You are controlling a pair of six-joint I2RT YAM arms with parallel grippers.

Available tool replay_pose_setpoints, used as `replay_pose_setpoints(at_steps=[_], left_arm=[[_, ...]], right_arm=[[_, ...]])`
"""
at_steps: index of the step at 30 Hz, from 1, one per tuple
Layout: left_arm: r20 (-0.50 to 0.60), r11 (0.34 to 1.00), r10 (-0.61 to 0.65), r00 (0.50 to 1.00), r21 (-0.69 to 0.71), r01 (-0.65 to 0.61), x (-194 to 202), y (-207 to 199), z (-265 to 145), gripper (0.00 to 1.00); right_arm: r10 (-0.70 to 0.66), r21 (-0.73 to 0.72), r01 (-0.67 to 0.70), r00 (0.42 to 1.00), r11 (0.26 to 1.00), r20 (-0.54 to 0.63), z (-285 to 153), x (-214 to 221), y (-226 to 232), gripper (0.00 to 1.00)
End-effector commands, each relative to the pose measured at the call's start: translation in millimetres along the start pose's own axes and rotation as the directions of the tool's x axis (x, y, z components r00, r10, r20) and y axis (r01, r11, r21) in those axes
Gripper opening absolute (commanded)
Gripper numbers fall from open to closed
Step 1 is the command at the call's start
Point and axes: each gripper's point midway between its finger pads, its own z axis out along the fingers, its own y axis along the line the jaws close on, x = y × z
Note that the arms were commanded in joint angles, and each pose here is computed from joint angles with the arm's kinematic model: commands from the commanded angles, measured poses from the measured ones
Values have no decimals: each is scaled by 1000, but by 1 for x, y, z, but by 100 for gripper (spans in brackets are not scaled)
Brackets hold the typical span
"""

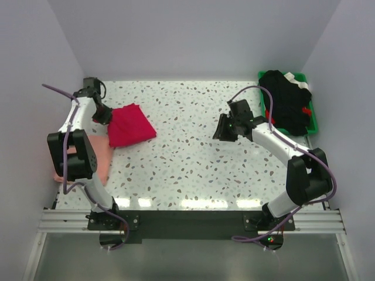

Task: Fold and stack the t-shirts
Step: Neatly place the folded tshirt to the corner

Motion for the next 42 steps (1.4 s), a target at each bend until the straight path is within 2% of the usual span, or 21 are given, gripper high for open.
replay_pose_setpoints(at_steps=[1,9,19,35,42], left_arm=[[96,999,-20,995,-26,23,-42,16,-34,0],[186,995,-80,979,-38,88,-93,43,-60,0],[260,992,-88,961,-66,108,-125,57,-87,0],[318,997,-64,946,-15,72,-151,45,-123,0],[316,999,-44,948,2,46,-150,44,-132,0]], right_arm=[[-12,-59,14,999,998,36,-15,-7,18,39],[-26,-72,28,999,997,36,-20,-8,24,39],[-31,-81,34,999,996,44,-23,-9,28,39],[-29,-88,34,998,996,61,-29,-12,30,39],[-27,-86,32,998,996,64,-31,-12,30,39]])
